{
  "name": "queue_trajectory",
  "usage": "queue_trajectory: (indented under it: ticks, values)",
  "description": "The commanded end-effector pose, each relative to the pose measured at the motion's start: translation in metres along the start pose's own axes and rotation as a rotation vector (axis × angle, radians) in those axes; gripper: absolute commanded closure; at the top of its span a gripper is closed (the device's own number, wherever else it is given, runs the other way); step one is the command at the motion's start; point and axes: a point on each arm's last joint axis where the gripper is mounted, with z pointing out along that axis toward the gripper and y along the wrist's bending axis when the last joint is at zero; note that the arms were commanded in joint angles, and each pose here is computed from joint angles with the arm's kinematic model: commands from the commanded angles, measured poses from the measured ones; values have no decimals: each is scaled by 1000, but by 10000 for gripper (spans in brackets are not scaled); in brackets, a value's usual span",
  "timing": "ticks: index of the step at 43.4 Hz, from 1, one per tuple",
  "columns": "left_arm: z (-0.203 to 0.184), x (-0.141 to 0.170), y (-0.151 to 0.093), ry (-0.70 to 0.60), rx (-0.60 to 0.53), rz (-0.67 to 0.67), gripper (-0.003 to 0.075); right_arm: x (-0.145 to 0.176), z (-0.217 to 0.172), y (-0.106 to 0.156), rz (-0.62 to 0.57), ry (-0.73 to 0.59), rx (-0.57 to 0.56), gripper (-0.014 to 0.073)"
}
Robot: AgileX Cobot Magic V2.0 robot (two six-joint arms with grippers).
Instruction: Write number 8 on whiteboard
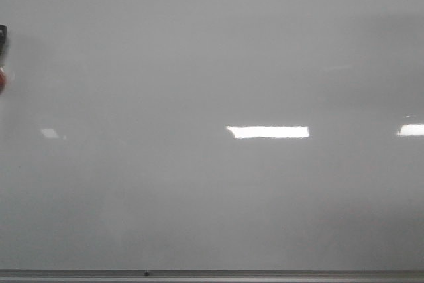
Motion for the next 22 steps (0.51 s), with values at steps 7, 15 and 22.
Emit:
queue_trajectory:
  ticks: [7,15,22]
  values:
    - [40,-20,-10,1,39,39,230,-14,-6,0,-6,-89,-2,21]
    - [77,-18,-11,19,37,39,230,-14,-6,0,-6,-89,-2,21]
    - [106,-16,-11,6,34,37,230,-14,-6,0,-6,-89,-2,21]
